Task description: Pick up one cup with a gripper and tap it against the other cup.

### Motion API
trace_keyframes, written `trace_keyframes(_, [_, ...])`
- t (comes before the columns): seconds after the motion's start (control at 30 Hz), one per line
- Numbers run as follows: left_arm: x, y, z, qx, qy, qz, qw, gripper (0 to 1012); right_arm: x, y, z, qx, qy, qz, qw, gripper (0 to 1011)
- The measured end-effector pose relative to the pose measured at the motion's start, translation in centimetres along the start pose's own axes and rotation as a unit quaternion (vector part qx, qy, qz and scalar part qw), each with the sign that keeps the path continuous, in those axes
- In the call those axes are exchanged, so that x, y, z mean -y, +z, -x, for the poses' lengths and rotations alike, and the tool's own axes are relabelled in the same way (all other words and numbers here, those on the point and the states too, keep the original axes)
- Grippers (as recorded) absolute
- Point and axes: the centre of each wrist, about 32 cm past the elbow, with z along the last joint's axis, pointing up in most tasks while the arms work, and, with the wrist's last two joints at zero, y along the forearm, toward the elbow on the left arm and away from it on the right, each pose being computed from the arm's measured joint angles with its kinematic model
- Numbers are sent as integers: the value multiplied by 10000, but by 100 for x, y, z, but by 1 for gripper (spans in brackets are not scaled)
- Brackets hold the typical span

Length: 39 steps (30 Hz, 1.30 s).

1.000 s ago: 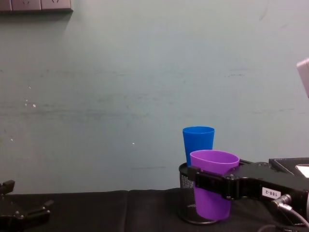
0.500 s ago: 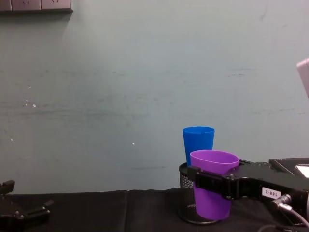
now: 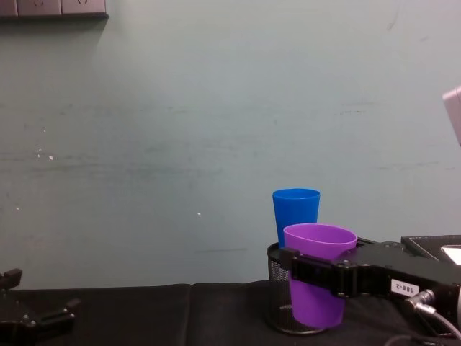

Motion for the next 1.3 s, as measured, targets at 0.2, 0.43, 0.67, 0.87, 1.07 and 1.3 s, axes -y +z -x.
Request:
trace_keyframes(0.2, [0,0,0,0,0,0,10000,1000,0,0,0,0,0,0,10000,722])
trace_keyframes(0.43, [0,0,0,0,0,0,10000,1000,0,0,0,0,-1,0,10000,723])
trace_keyframes(0.67, [0,0,0,0,0,0,10000,1000,0,0,0,0,-1,0,10000,723])
trace_keyframes(0.87, [0,0,0,0,0,0,10000,1000,0,0,0,0,0,0,10000,723])
trace_keyframes(1.07, [0,0,0,0,0,0,10000,1000,0,0,0,0,0,0,10000,723])
trace_keyframes(1.3, [0,0,0,0,0,0,10000,1000,0,0,0,0,0,0,10000,723])
